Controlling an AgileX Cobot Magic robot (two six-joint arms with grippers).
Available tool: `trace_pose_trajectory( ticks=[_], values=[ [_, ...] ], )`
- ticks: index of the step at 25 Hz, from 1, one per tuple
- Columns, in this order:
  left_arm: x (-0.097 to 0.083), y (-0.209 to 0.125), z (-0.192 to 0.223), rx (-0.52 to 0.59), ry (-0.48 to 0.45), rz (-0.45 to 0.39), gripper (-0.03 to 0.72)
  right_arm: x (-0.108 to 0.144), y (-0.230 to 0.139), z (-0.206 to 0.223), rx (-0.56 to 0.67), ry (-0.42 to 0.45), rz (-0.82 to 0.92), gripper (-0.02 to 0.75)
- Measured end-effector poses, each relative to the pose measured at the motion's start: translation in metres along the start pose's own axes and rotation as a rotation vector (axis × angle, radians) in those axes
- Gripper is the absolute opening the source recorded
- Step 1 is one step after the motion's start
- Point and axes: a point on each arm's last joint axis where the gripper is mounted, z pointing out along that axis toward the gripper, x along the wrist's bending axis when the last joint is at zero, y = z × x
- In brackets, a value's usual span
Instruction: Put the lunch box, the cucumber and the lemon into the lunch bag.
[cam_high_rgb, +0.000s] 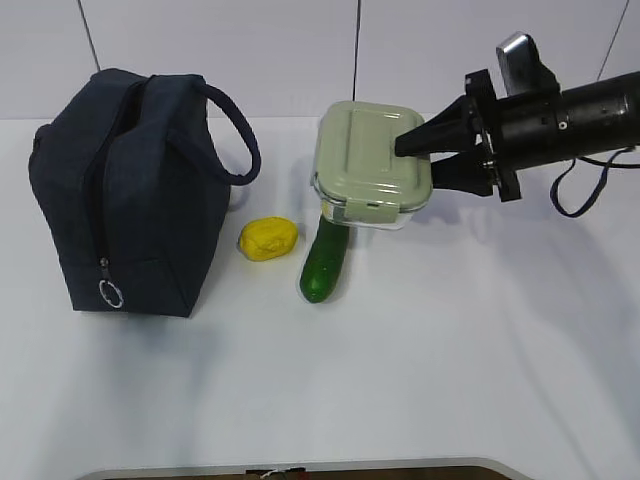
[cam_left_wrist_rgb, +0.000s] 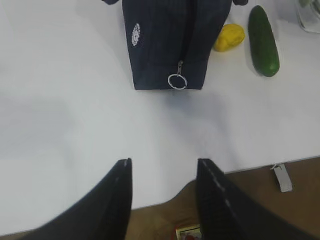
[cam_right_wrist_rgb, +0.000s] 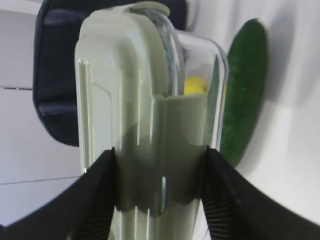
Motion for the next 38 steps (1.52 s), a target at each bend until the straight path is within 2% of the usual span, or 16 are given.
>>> trace_pose_trajectory(
  ticks=[5, 9, 14, 23, 30, 38],
  values=[
    [0.005, 0.037, 0.028, 0.064, -0.019, -0.050, 0.327, 0.024, -0.006, 0.011, 0.024, 0.031, -0.035, 0.386],
    [0.011, 0.068, 0.054, 0.117, -0.031, -0.086, 0.328, 0.030, -0.009, 0.019, 0.036, 0.058, -0.034, 0.386],
    [0.022, 0.105, 0.095, 0.176, -0.031, -0.126, 0.328, 0.040, -0.003, 0.017, -0.021, 0.117, -0.003, 0.386],
    [0.037, 0.159, 0.169, 0.245, -0.077, -0.173, 0.328, 0.073, 0.018, 0.014, -0.066, 0.167, -0.090, 0.386],
    [0.044, 0.174, 0.219, 0.302, -0.150, -0.146, 0.328, 0.107, 0.023, 0.022, -0.048, 0.220, -0.189, 0.386],
    [0.047, 0.167, 0.252, 0.350, -0.205, -0.082, 0.316, 0.116, 0.016, 0.034, -0.013, 0.238, -0.202, 0.386]
  ],
)
